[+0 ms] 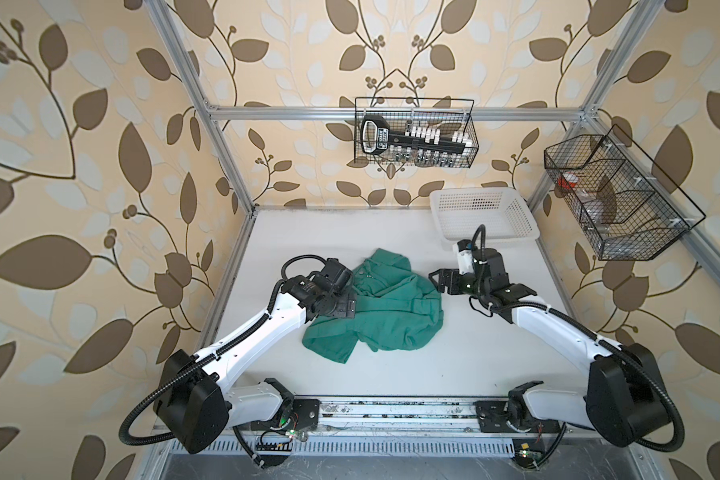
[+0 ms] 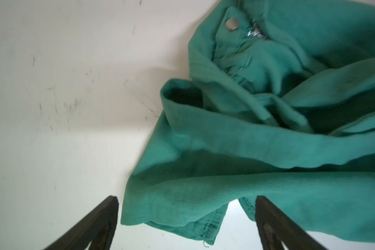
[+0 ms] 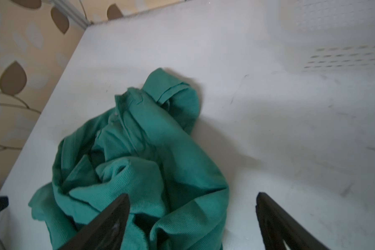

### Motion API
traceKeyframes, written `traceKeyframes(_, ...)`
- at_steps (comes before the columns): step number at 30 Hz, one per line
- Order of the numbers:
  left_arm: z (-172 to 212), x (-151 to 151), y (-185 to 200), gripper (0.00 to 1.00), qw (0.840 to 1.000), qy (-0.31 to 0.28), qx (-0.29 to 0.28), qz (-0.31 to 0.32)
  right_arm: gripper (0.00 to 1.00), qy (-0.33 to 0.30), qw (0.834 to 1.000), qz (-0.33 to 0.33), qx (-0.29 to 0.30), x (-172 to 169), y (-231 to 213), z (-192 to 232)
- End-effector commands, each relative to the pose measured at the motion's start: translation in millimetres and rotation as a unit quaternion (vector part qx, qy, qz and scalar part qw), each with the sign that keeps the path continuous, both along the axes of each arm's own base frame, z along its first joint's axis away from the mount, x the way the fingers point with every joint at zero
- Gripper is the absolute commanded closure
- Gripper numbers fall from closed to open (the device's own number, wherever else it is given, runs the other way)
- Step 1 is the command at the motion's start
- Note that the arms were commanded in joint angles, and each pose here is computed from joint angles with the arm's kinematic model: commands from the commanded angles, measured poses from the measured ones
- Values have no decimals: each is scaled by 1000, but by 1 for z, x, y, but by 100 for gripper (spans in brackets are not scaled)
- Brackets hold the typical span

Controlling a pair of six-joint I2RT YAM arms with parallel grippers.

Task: Fold and stack the trousers
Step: 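Grasp the trousers with the left gripper while the right gripper grasps the waistband, then pull the trousers apart with both grippers to stretch them out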

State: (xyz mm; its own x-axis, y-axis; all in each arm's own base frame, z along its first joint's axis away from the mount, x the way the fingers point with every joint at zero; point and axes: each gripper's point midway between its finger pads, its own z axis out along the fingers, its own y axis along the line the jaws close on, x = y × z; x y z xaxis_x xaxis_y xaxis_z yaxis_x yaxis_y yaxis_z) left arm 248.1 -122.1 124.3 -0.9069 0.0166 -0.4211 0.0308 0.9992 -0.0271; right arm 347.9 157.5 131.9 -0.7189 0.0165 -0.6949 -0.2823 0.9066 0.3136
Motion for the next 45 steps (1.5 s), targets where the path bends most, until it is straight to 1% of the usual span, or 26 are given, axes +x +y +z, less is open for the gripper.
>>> traceKeyframes(1, -15, -4, 15, 1, 999, 2, 8, 54, 7, 21, 995, 80, -61, -3, 18, -26)
traceKeyframes(3, -27, -4, 20, 1, 997, 7, 9, 75, 7, 38, 993, 85, -74, 2, 23, -39)
traceKeyframes(7, -53, -2, 17, 1, 995, 22, -6, 96, 9, 53, 989, 91, -100, 14, 28, -61)
traceKeyframes(12, -76, -1, 8, 5, 994, 47, -17, 102, 13, 71, 986, 116, -101, 18, 39, -81)
traceKeyframes(15, -86, 1, 4, 8, 993, 57, -21, 101, 19, 93, 983, 124, -102, 15, 42, -92)
traceKeyframes(16, -88, 1, 1, 10, 993, 62, -25, 99, 23, 92, 983, 124, -101, 15, 43, -93)
traceKeyframes(18, -89, 3, -6, 14, 993, 67, -38, 95, 36, 94, 984, 120, -93, 13, 45, -93)
traceKeyframes(21, -88, 6, -16, 26, 992, 65, -63, 87, 53, 102, 984, 118, -81, 8, 47, -99)
traceKeyframes(22, -98, 4, -15, 32, 991, 80, -53, 88, 58, 107, 984, 117, -79, 6, 47, -102)
traceKeyframes(24, -106, 2, -16, 43, 991, 92, -49, 86, 68, 110, 984, 116, -74, 3, 46, -104)
traceKeyframes(27, -106, 4, -24, 64, 990, 94, -67, 80, 86, 112, 986, 110, -64, 0, 46, -105)
traceKeyframes(28, -103, 6, -25, 70, 990, 91, -71, 77, 92, 110, 986, 108, -59, -1, 47, -103)
traceKeyframes(29, -99, 8, -27, 78, 991, 86, -74, 74, 95, 108, 987, 105, -54, -1, 47, -101)
traceKeyframes(31, -89, 12, -30, 93, 991, 76, -81, 69, 100, 101, 989, 100, -47, -2, 46, -95)
traceKeyframes(32, -83, 14, -32, 100, 992, 70, -86, 66, 100, 96, 990, 96, -43, -1, 45, -90)
traceKeyframes(34, -74, 16, -32, 100, 992, 63, -85, 61, 100, 84, 992, 85, -37, 2, 40, -79)
traceKeyframes(38, -24, 30, -31, 100, 994, 8, -92, 55, 100, 38, 998, 52, -11, 13, 24, -36)
traceKeyframes(40, 9, 39, -27, 100, 995, -27, -83, 52, 100, 7, 999, 33, 0, 20, 13, -8)
traceKeyframes(42, 50, 50, -22, 100, 994, -71, -71, 45, 100, -31, 999, 13, 14, 25, 1, 26)
traceKeyframes(45, 114, 67, -14, 100, 988, -142, -46, 36, 100, -90, 996, -12, 26, 28, -16, 81)
